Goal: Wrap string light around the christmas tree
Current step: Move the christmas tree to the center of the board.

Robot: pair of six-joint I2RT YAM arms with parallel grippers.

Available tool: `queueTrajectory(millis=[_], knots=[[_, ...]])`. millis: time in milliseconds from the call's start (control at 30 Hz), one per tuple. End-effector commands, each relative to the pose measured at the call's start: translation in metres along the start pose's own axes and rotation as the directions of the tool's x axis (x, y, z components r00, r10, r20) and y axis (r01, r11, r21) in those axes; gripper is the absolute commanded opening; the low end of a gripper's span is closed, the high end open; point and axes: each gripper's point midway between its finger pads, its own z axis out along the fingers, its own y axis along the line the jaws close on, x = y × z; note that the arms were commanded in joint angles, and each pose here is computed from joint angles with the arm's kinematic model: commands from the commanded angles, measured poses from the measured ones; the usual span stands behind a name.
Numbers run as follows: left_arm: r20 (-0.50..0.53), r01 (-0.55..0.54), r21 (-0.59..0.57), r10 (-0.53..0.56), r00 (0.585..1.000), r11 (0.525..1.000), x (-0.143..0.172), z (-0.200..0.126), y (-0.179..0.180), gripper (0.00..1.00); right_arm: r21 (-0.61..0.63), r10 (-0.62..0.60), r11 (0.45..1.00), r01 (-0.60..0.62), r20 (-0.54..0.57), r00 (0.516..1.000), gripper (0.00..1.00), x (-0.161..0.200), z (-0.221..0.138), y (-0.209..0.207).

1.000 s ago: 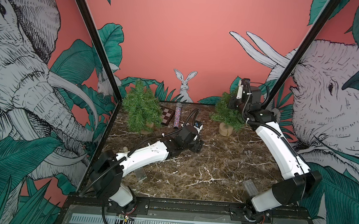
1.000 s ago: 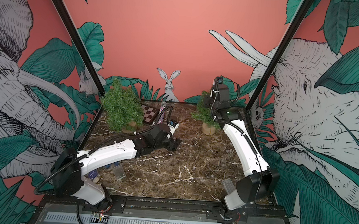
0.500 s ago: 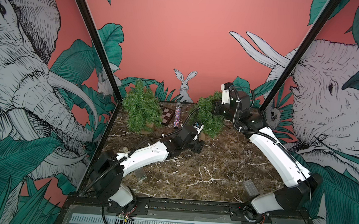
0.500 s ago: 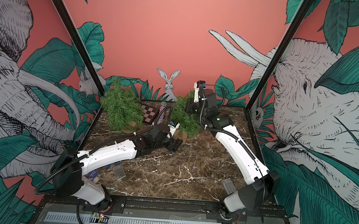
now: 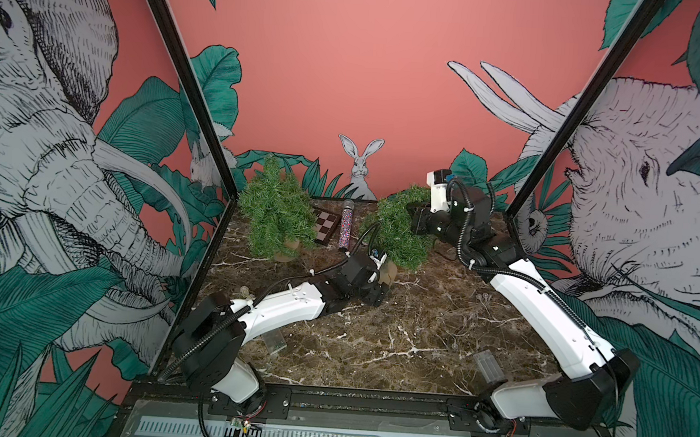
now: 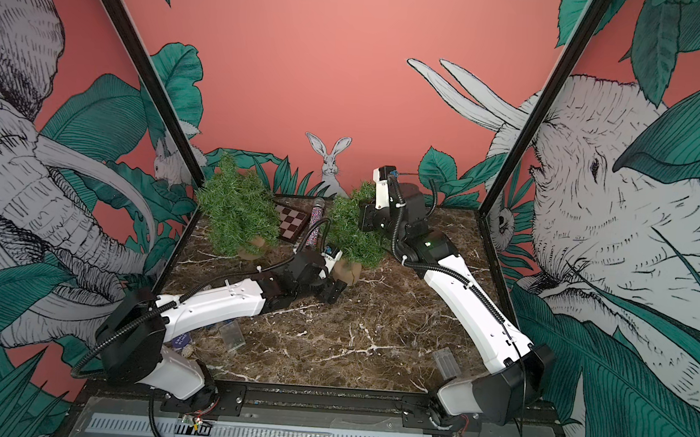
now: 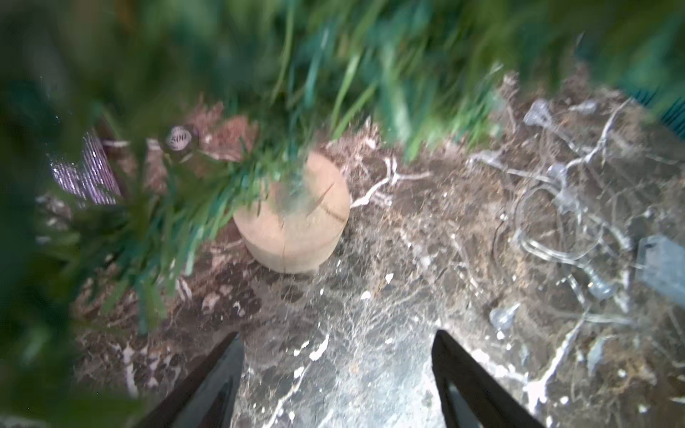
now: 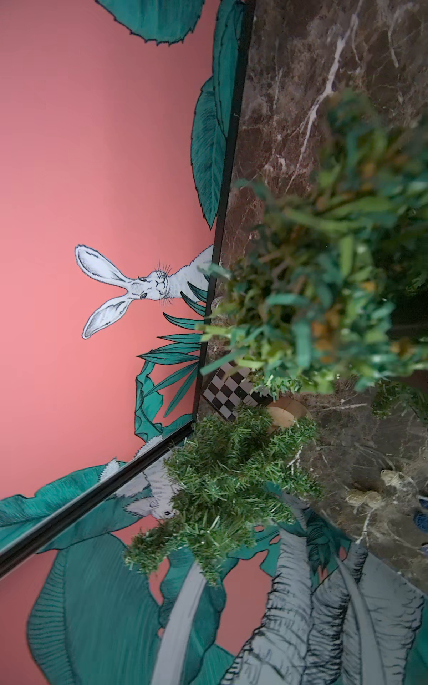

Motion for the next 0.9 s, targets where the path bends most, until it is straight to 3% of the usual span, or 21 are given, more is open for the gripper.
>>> queueTrajectory(millis=[0,367,567,700,867], knots=[[0.082,0.03,0.02,-0.032,0.996,0.999,-0.014,-0.012,0.0,0.81,-0.062,-0.026,0.998,0.027,0.019,0.999,0.19,-0.014,-0.017,0.017],[0.07,0.031,0.023,-0.033,0.997,0.999,-0.005,-0.01,0.003,0.81,-0.153,0.014,0.988,-0.026,-0.079,0.997,0.55,0.01,-0.043,0.032],[0.075,0.02,0.022,-0.021,0.997,1.0,-0.007,-0.01,0.003,0.8,-0.246,0.031,0.967,-0.068,-0.151,0.988,0.67,0.023,-0.072,0.05],[0.073,0.011,0.029,-0.013,0.997,1.0,-0.008,-0.013,0.001,0.8,-0.144,0.075,0.984,-0.101,-0.18,0.981,0.68,0.044,-0.095,0.022],[0.046,-0.021,-0.013,0.021,0.999,1.0,-0.003,-0.019,0.002,0.8,0.113,0.312,0.949,-0.294,-0.199,0.929,0.67,0.096,-0.107,-0.065]])
